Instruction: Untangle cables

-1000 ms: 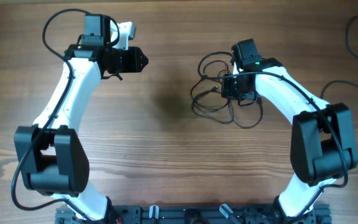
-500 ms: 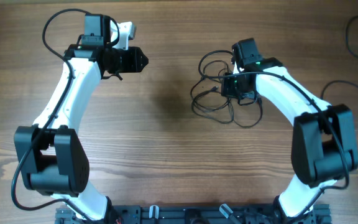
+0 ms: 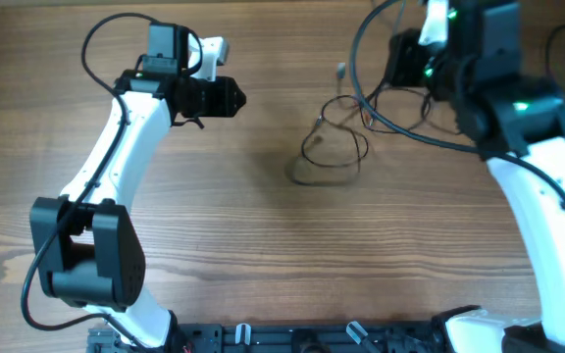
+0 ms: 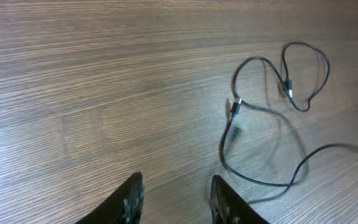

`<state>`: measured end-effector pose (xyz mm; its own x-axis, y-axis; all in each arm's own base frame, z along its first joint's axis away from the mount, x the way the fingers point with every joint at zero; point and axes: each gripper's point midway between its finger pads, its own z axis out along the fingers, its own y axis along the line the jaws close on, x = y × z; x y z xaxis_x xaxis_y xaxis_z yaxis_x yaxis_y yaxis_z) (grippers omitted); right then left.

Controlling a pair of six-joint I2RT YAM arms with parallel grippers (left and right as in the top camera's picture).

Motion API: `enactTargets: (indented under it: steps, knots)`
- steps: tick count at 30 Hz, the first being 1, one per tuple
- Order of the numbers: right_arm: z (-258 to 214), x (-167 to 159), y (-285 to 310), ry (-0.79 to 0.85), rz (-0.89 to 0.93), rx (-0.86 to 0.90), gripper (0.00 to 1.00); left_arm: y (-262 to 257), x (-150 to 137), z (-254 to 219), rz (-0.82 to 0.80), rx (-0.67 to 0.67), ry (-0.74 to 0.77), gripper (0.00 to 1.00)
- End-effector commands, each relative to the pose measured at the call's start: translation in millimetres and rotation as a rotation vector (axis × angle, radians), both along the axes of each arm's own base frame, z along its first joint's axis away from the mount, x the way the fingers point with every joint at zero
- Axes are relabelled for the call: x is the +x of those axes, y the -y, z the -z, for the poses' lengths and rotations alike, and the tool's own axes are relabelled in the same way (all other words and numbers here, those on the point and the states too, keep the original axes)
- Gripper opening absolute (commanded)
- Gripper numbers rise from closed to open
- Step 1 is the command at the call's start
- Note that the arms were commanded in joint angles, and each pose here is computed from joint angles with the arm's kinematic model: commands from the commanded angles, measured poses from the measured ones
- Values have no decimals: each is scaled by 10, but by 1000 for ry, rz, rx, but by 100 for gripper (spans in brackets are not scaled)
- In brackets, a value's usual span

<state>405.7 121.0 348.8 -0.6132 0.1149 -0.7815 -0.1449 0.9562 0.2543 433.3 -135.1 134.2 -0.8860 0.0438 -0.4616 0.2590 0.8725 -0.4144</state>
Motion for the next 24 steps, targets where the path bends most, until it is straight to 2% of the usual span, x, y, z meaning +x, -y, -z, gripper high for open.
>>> enactTargets:
  steps: [1,6,11,14,17,19,21,24]
  knots:
    - [-618,-52,74,154,0,-33,4,93,-54,-97,34,-9,24,37]
    - [-1252,-142,109,302,4,0,4,95,-56,-96,34,-9,23,36]
    - [-1811,-283,413,429,78,6,4,94,-58,-95,31,-11,20,36]
    - [-1863,-341,623,426,125,-19,4,94,-59,-94,31,-11,20,36]
    - [-1818,-322,980,411,259,-92,4,94,-62,-93,31,-10,19,36]
    - [-1819,-319,963,424,209,-165,4,94,-62,-93,32,-10,19,36]
    - [-1742,-337,727,417,39,-199,4,94,-58,-95,31,-11,21,36]
    - [-1558,-376,459,353,-112,-135,4,98,-32,-111,31,-13,34,36]
